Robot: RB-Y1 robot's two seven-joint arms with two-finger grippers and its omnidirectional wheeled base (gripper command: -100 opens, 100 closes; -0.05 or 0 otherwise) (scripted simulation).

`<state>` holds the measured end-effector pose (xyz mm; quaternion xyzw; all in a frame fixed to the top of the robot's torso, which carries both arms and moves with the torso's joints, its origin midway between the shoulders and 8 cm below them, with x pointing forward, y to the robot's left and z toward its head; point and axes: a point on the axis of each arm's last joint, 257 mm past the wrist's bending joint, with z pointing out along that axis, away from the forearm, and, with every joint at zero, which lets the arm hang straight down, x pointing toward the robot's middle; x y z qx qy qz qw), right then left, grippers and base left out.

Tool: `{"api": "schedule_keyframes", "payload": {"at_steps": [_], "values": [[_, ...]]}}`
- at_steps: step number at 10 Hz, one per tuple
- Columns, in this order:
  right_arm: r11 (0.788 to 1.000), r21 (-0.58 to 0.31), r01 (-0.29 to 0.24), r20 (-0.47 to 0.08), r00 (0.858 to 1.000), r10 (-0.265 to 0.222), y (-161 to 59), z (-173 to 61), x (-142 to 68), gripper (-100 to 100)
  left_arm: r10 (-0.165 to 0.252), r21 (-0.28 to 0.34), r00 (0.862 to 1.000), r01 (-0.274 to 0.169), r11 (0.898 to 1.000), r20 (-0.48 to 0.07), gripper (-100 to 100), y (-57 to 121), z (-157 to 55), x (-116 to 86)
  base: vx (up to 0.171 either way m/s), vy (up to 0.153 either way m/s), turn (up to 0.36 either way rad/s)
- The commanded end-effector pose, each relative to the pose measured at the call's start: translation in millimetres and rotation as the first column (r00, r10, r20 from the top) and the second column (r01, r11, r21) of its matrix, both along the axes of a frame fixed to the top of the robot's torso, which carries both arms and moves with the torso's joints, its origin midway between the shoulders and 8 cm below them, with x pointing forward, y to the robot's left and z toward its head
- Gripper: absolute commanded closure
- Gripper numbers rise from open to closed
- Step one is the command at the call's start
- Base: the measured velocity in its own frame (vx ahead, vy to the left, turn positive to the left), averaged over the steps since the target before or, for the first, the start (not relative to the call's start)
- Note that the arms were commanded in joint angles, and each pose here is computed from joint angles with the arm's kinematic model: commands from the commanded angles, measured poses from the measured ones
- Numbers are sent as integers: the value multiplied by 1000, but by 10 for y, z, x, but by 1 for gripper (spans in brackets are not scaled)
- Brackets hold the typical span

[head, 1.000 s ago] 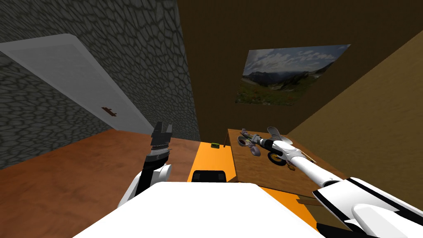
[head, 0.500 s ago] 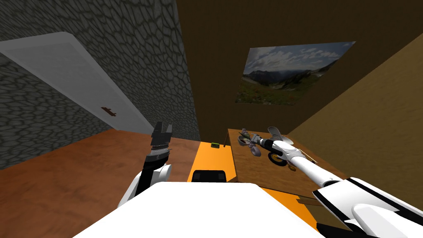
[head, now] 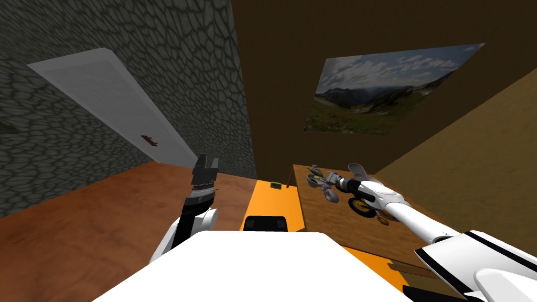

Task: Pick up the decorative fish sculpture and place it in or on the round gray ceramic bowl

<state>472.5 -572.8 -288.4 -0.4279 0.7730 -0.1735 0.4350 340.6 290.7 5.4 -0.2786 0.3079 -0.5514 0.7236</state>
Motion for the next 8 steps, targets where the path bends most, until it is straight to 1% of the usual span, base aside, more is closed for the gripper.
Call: {"api": "schedule_keyframes", "payload": {"at_steps": [1, 3, 4, 6, 7, 8], "values": [[1000, 5, 13, -1, 1000, -13, -158, 57, -97, -100, 0, 0, 1000, 0, 1000, 0, 0, 0, 0, 0, 18, 56, 63], [1000, 6, 28, 1, 1000, -28, -349, 159, -222, -100, 0, 0, 1000, 0, 1000, 0, 0, 0, 0, 0, 31, 57, 76], [1000, 8, 28, 2, 1000, -28, -349, 162, -220, -100, 0, 0, 1000, 0, 1000, 0, 0, 0, 0, 0, 18, 32, 17], [999, 7, 42, 10, 999, -43, -534, 285, -339, -100, 0, 0, 1000, 0, 1000, 0, 0, 0, 0, 0, 16, 35, 61], [999, 8, 38, 6, 999, -38, -467, 227, -316, -100, 0, 0, 1000, 0, 1000, 0, 0, 0, 0, 0, 11, 17, 10], [999, 8, 38, 7, 999, -38, -470, 234, -320, 0, 0, 0, 1000, 0, 1000, 0, 0, 0, 0, 0, 0, 0, 0]]}}
